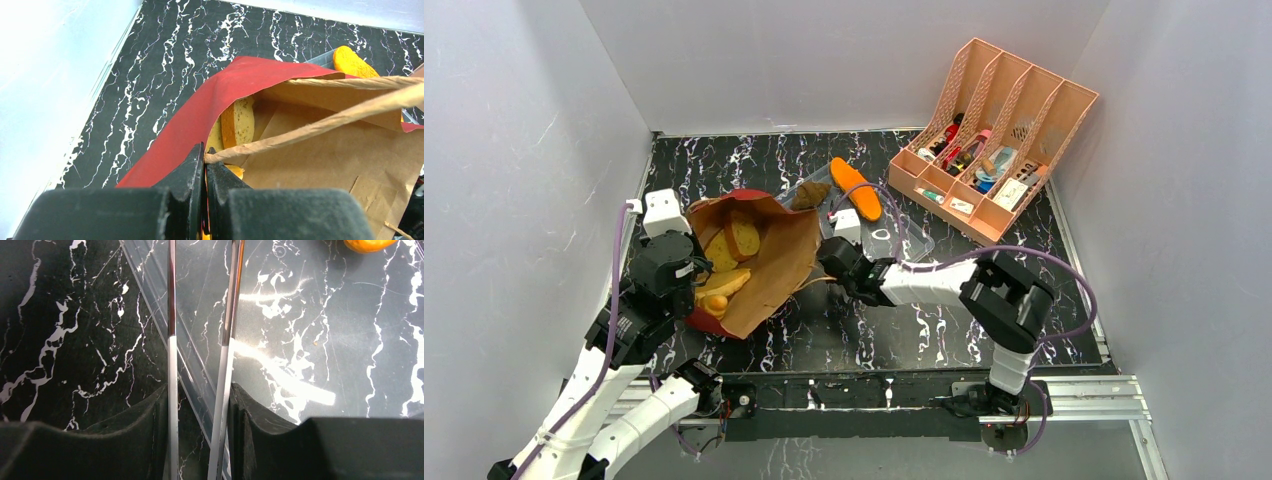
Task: Take the fake bread out of the paper bag
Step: Pick up the clamp from the container.
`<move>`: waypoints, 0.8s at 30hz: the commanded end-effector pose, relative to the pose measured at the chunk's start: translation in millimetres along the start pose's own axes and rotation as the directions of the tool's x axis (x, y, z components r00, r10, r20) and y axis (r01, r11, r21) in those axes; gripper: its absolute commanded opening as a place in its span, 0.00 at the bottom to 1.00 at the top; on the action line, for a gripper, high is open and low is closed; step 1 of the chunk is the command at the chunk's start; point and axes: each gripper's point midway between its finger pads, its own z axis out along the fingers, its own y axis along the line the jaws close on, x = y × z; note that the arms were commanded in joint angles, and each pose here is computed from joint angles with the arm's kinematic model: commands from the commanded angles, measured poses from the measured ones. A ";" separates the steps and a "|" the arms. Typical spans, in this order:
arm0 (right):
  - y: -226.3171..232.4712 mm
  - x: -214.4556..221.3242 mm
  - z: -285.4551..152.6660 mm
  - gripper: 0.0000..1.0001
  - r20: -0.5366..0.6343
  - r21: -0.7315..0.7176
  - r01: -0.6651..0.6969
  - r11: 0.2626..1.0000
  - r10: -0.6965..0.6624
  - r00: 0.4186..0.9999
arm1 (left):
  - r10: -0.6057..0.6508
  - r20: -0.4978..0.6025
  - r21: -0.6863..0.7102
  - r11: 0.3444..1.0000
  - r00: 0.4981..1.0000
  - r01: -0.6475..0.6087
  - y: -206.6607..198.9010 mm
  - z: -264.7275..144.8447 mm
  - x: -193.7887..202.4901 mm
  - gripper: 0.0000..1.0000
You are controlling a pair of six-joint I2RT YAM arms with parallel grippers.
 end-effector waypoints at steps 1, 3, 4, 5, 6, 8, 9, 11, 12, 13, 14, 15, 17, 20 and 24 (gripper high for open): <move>13.3 -44.7 -21.7 0.36 0.108 -0.085 -0.105 0.991 0.114 0.988 | -0.029 0.042 -0.013 0.999 0.999 0.029 3.6 -2.9 -14.5 0.00; 12.7 -45.6 -27.0 0.36 0.104 -0.096 -0.118 0.988 0.128 0.986 | -0.026 0.039 -0.012 1.000 0.999 0.027 3.4 -2.9 -14.1 0.00; 12.9 -46.6 -30.5 0.36 0.103 -0.105 -0.126 0.986 0.137 0.985 | -0.026 0.039 -0.012 1.000 0.999 0.026 3.4 -2.8 -14.0 0.00; 12.3 -48.2 -35.2 0.36 0.104 -0.115 -0.141 0.983 0.153 0.983 | -0.023 0.038 -0.011 1.000 0.999 0.024 3.1 -2.6 -13.7 0.00; 11.2 -49.6 -40.4 0.36 0.104 -0.125 -0.154 0.980 0.167 0.980 | -0.020 0.037 -0.010 1.000 0.999 0.021 3.0 -2.5 -13.5 0.00; 8.1 -51.4 -52.0 0.36 0.103 -0.145 -0.182 0.972 0.198 0.975 | -0.016 0.035 -0.011 1.000 0.999 0.016 2.9 -2.2 -13.2 0.00; 6.3 -51.2 -57.9 0.36 0.099 -0.156 -0.196 0.968 0.212 0.972 | -0.015 0.036 -0.009 1.000 0.999 0.016 2.5 -2.1 -13.2 0.00; 1.4 -51.1 -72.0 0.36 0.094 -0.176 -0.223 0.959 0.242 0.966 | -0.012 0.035 -0.003 1.000 0.999 0.012 1.5 -1.9 -12.7 0.00; -1.2 -51.3 -80.0 0.36 0.096 -0.185 -0.237 0.954 0.258 0.961 | -0.011 0.035 -0.002 1.000 0.999 0.011 1.5 -1.9 -12.3 0.00; -5.2 -49.5 -88.0 0.36 0.099 -0.191 -0.245 0.950 0.267 0.959 | -0.012 0.035 -0.001 1.000 0.999 0.012 1.6 -2.1 -11.9 0.00; -8.3 -49.9 -96.1 0.36 0.106 -0.198 -0.256 0.946 0.280 0.954 | -0.010 0.033 -0.001 1.000 0.999 0.010 1.6 -2.0 -10.8 0.00; -11.5 -51.8 -105.0 0.36 0.116 -0.205 -0.268 0.941 0.295 0.949 | -0.010 0.033 -0.003 1.000 0.999 0.011 2.0 -1.9 -10.3 0.00; -19.0 -57.8 -125.0 0.36 0.142 -0.215 -0.287 0.933 0.321 0.937 | -0.007 0.029 -0.006 1.000 1.000 0.007 2.3 -1.1 -7.8 0.00; -27.3 -63.5 -152.2 0.36 0.178 -0.214 -0.295 0.931 0.335 0.926 | 0.008 0.017 -0.002 1.000 1.000 -0.007 0.4 1.2 -2.6 0.00; -29.8 -75.9 -188.4 0.36 0.219 -0.237 -0.298 0.925 0.349 0.911 | 0.022 -0.006 0.019 1.000 1.000 -0.022 -6.6 6.2 7.7 0.00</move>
